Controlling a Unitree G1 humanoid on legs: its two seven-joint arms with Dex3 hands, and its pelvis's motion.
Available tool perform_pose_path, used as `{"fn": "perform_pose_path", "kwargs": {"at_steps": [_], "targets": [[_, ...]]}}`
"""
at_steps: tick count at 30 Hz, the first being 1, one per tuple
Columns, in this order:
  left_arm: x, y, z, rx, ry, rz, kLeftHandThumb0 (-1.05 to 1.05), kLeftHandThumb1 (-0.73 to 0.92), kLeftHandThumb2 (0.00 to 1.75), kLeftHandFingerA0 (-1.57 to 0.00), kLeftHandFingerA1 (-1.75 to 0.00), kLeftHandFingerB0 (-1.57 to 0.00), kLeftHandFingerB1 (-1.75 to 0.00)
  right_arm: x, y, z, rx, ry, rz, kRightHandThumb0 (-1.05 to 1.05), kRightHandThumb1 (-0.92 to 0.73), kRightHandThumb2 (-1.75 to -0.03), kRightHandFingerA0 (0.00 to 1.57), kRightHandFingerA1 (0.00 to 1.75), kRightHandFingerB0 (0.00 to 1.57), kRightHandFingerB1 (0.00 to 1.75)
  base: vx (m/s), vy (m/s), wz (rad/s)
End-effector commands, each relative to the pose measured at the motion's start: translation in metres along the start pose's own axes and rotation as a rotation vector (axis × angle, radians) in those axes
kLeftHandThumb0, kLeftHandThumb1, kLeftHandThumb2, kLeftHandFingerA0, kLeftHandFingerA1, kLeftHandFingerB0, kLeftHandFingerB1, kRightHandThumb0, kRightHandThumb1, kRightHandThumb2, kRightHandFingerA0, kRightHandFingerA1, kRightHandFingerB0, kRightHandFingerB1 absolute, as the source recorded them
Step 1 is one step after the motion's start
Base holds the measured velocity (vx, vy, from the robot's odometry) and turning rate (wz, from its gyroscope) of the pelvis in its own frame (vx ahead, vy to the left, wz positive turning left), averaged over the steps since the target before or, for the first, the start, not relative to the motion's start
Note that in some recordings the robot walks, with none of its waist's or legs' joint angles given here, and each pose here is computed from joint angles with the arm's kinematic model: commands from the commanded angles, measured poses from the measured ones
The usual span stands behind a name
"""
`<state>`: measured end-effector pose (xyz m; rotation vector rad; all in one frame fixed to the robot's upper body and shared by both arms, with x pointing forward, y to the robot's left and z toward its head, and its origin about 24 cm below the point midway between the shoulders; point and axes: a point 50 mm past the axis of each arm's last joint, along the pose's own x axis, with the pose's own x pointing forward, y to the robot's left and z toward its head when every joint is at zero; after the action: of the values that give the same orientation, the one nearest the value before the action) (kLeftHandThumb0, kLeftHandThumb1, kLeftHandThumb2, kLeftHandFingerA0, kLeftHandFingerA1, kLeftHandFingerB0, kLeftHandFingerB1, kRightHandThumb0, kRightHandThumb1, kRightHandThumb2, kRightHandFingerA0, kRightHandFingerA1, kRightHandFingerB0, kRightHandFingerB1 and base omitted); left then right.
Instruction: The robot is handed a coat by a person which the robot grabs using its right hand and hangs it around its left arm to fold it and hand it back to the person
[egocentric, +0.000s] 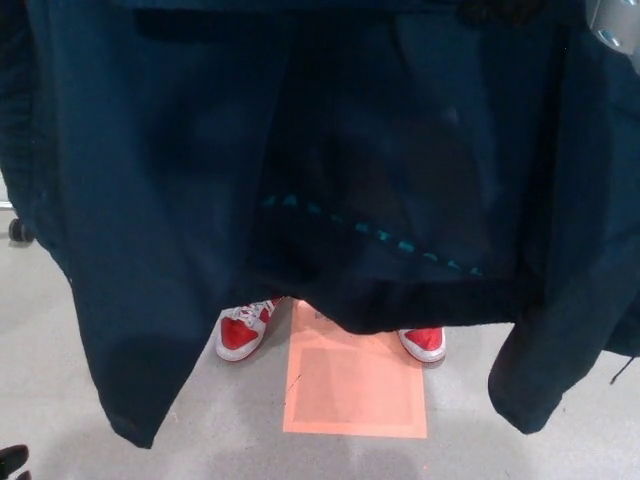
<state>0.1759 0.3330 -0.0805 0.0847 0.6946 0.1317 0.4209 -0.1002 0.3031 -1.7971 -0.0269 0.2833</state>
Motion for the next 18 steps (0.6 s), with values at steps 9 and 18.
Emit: {"fn": "perform_pose_path", "kwargs": {"at_steps": [9, 18], "targets": [[-0.005, -0.02, 0.017, -0.05, -0.198, -0.211, -0.71, 0.87, 0.66, -0.33, -0.37, -0.22, -0.32, -0.016, -0.038, -0.017, 0.124, -0.035, -0.746, -0.33, -0.86, -0.65, 0.84, 1.01, 0.72, 0.85, 0.0, 0.0, 0.0], [-0.017, -0.026, 0.034, -0.052, -0.308, -0.347, -0.71, 0.85, 0.66, -0.24, -0.35, -0.17, -0.31, -0.033, -0.081, -0.017, 0.198, -0.047, -0.791, -0.34, -0.83, -0.64, 0.77, 0.92, 0.68, 0.62, 0.0, 0.0, 0.0]]}}
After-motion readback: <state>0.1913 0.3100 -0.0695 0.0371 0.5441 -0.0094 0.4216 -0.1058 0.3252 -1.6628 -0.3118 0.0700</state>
